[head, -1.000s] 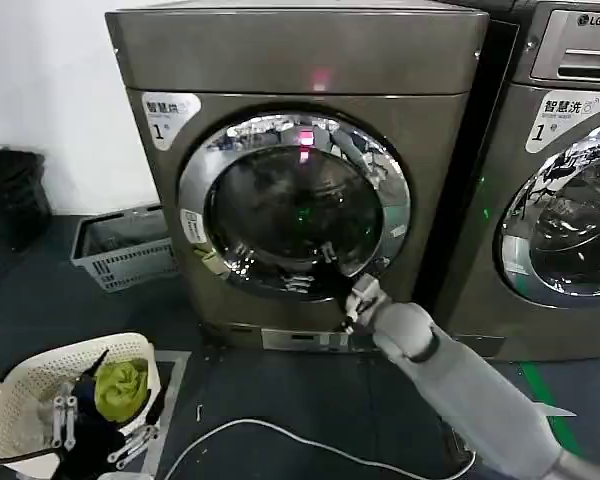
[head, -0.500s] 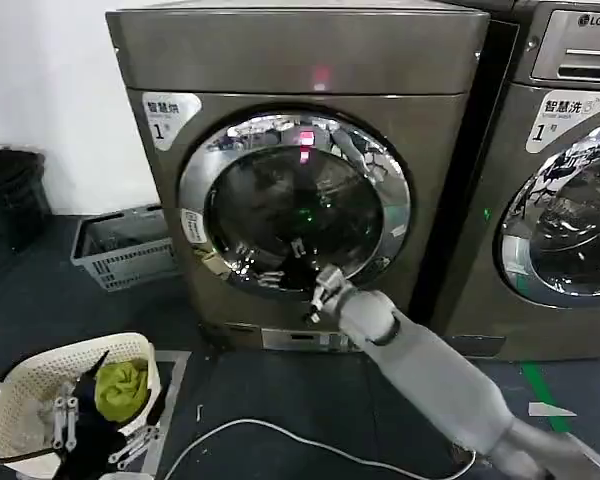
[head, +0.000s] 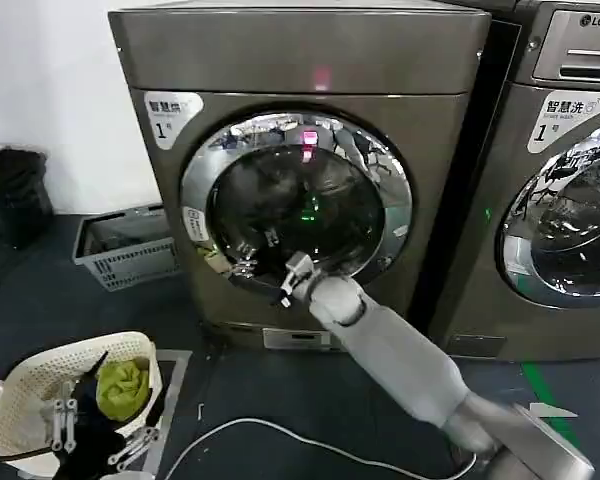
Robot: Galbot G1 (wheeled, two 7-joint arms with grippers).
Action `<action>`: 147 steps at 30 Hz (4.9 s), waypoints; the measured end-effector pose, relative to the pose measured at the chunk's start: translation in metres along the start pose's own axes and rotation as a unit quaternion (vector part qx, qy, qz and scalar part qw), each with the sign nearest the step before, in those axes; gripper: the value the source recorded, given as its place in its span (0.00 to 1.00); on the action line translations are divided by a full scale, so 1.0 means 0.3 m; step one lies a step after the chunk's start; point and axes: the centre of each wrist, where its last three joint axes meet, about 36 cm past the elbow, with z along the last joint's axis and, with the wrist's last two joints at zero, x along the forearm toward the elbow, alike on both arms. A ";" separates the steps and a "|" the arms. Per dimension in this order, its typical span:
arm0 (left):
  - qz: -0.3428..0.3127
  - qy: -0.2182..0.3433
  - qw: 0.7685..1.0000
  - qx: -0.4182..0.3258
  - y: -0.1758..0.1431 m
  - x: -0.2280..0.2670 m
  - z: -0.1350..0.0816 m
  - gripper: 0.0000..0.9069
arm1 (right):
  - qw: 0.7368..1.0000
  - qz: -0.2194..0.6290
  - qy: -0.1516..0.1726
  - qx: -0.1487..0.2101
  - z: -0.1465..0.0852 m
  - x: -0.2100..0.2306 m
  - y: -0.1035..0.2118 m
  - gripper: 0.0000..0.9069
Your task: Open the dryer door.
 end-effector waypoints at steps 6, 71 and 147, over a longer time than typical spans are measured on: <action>-0.001 0.000 1.000 -0.001 0.001 -0.001 0.000 1.00 | 1.000 -0.008 -0.002 -0.004 -0.019 -0.052 0.016 1.00; -0.072 0.086 0.984 -0.138 0.376 0.140 0.102 1.00 | 0.912 -0.380 -0.151 -0.025 -0.054 0.219 -0.010 1.00; 0.254 -0.208 0.942 0.063 -0.277 -0.874 0.343 1.00 | 0.513 0.770 0.302 0.231 -0.213 2.920 0.301 1.00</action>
